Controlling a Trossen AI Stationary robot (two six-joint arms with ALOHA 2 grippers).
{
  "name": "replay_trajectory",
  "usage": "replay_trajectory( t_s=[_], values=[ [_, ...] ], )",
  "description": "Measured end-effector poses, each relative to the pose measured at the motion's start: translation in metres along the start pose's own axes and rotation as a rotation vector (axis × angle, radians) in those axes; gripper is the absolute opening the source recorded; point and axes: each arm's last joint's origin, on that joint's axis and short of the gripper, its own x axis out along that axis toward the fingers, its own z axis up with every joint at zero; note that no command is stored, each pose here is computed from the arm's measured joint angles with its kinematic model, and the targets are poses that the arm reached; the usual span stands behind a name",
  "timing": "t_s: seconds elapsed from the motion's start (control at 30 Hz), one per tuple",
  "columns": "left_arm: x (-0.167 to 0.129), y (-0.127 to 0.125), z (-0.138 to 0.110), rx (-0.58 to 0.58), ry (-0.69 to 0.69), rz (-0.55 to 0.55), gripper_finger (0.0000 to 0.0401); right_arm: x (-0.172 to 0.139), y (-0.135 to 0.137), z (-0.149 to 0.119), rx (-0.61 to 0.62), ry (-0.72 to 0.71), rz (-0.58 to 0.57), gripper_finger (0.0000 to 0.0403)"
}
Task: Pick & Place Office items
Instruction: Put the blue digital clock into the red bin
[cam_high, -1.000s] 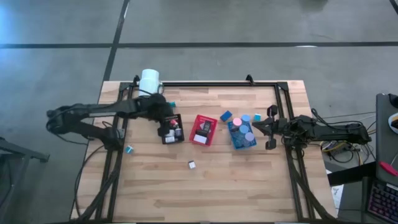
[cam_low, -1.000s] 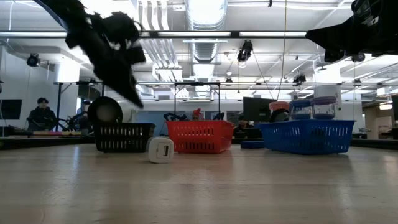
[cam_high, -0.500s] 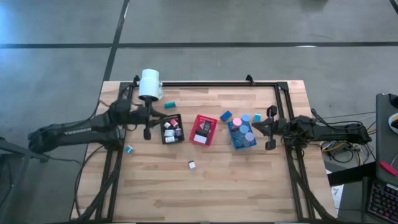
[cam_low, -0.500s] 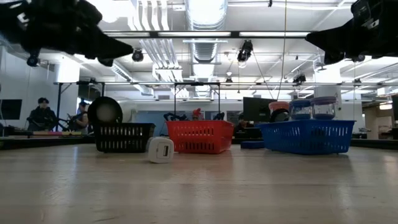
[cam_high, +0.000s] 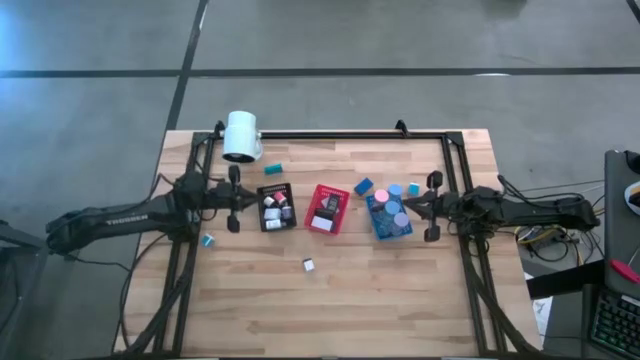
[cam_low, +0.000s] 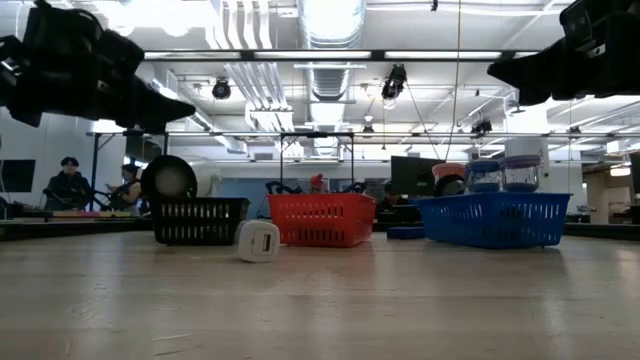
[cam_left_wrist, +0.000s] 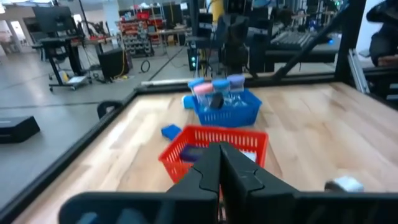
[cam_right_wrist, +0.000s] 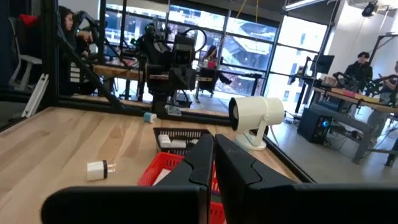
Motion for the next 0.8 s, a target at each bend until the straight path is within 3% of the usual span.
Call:
replay_trajectory(
  t_s=[0.8],
  values=[
    [-0.003, -0.002, -0.017, -0.017, -0.002, 0.011, 0.0012, 0.008, 0.002, -0.008, 0.079, 0.076, 0.006, 0.0013]
  ],
)
